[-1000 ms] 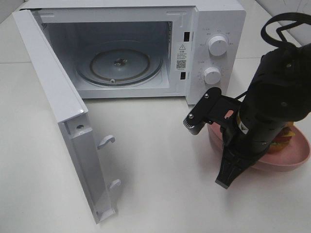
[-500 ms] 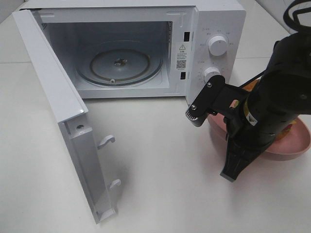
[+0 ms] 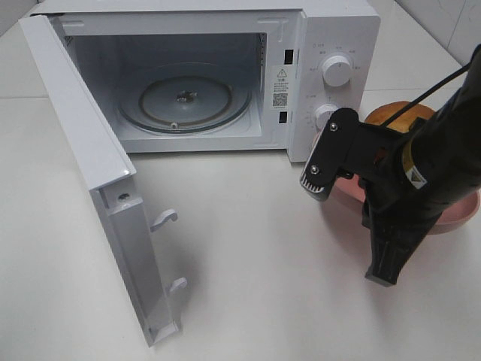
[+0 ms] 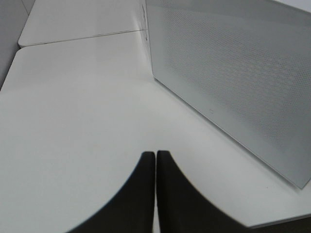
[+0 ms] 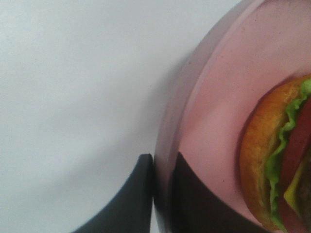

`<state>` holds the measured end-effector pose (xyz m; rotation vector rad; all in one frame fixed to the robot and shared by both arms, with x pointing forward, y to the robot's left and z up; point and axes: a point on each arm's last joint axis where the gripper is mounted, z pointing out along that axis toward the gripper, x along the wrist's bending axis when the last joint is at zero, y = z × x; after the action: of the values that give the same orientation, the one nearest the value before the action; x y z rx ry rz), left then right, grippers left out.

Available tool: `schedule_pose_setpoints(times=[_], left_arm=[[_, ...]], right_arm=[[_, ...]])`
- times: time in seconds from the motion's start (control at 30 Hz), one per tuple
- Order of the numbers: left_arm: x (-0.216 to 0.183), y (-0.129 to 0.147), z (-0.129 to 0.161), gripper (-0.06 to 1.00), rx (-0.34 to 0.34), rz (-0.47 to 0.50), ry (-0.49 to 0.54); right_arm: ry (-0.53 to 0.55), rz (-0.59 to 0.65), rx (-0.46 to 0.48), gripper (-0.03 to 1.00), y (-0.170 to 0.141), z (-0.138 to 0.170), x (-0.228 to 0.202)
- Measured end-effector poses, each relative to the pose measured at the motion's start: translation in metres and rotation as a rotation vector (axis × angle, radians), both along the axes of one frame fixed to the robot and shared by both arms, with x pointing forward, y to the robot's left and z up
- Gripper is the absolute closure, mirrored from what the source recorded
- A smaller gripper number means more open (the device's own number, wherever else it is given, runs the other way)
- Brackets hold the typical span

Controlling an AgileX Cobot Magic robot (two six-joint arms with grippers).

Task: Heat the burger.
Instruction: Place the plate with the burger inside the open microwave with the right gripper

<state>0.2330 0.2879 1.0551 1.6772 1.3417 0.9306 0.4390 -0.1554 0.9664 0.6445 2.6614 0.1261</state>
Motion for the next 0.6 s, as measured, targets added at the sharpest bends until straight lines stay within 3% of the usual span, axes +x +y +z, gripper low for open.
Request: schedule_pose_setpoints(times=[0.23, 0.53, 0.6], left_arm=[[0.000, 0.000, 0.000, 0.94, 0.000, 0.000, 0.000], [0.000, 0.000, 0.000, 0.94, 0.000, 0.000, 0.000], [0.000, 0.000, 0.000, 0.94, 0.000, 0.000, 0.000]], right_arm=[[0.017, 0.270, -0.063, 0.93, 0.009, -0.010, -0.027], [-0.023, 0.389, -0.085, 0.93, 0.014, -0.009, -0.027], [-0.053, 0.494, -0.103, 0.93, 0.016, -0.009, -0.026]])
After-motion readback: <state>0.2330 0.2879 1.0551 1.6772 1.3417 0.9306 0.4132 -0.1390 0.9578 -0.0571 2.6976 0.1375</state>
